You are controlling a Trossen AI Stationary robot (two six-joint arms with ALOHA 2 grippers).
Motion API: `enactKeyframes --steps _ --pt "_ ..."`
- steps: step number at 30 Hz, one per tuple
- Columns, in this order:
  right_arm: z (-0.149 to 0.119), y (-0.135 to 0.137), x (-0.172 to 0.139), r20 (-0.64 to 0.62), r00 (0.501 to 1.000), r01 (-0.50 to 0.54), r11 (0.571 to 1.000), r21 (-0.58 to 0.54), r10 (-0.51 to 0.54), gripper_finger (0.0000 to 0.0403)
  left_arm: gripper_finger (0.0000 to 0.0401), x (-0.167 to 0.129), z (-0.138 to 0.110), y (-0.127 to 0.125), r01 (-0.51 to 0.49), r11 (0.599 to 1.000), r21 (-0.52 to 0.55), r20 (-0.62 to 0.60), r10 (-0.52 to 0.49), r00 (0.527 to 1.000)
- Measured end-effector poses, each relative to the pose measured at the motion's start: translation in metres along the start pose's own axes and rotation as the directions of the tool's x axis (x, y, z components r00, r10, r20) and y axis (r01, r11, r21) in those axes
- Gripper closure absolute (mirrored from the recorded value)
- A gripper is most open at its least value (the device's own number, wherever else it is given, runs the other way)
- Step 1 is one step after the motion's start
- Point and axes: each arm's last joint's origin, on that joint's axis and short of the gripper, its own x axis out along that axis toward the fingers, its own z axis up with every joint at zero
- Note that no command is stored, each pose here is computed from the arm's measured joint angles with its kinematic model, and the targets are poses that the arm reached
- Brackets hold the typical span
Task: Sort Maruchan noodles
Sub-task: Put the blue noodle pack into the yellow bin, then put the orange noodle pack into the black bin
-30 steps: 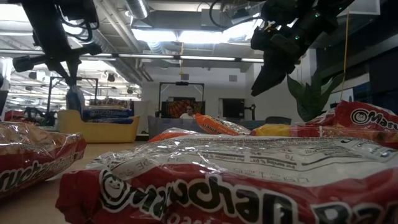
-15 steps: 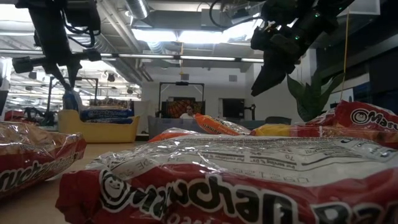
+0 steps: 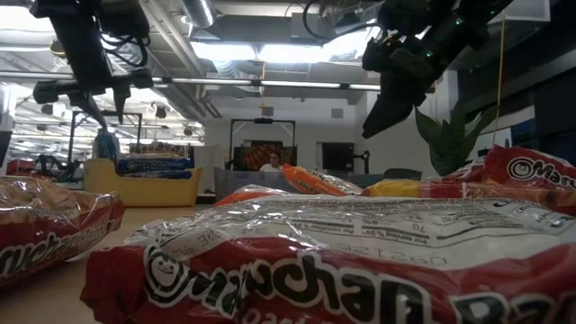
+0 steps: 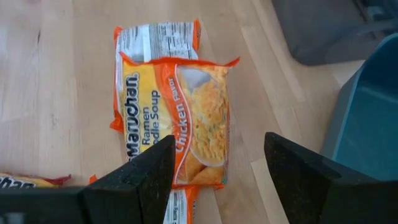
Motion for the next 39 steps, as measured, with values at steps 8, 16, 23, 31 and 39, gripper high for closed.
enactKeyframes --steps 8,16,23,31,39 --pt "0.008 0.0 0.0 0.081 0.997 -0.006 1.0 0.031 0.004 0.0169 0.0262 -0.007 0.007 -0.01 0.165 0.986 0.033 0.011 -0.165 0.986" --pt "0.01 0.0 0.006 0.103 0.995 0.013 0.999 0.034 -0.016 0.0169 0.0261 -0.016 0.012 -0.018 0.357 0.934 0.01 -0.065 -0.356 0.932" --pt "0.007 0.003 0.036 0.075 0.993 -0.095 0.995 -0.021 0.097 0.0169 0.0261 -0.037 0.02 -0.047 0.763 0.645 0.04 -0.176 -0.748 0.64" --pt "0.01 -0.028 0.053 0.005 0.98 -0.201 0.979 -0.018 0.201 0.0169 0.0261 -0.052 0.015 -0.056 0.905 0.425 -0.009 -0.335 -0.854 0.398" --pt "0.02 -0.046 0.086 -0.084 0.959 -0.281 0.95 -0.139 0.271 0.0169 0.0261 -0.056 0.009 -0.057 0.907 0.42 0.002 -0.344 -0.852 0.395"
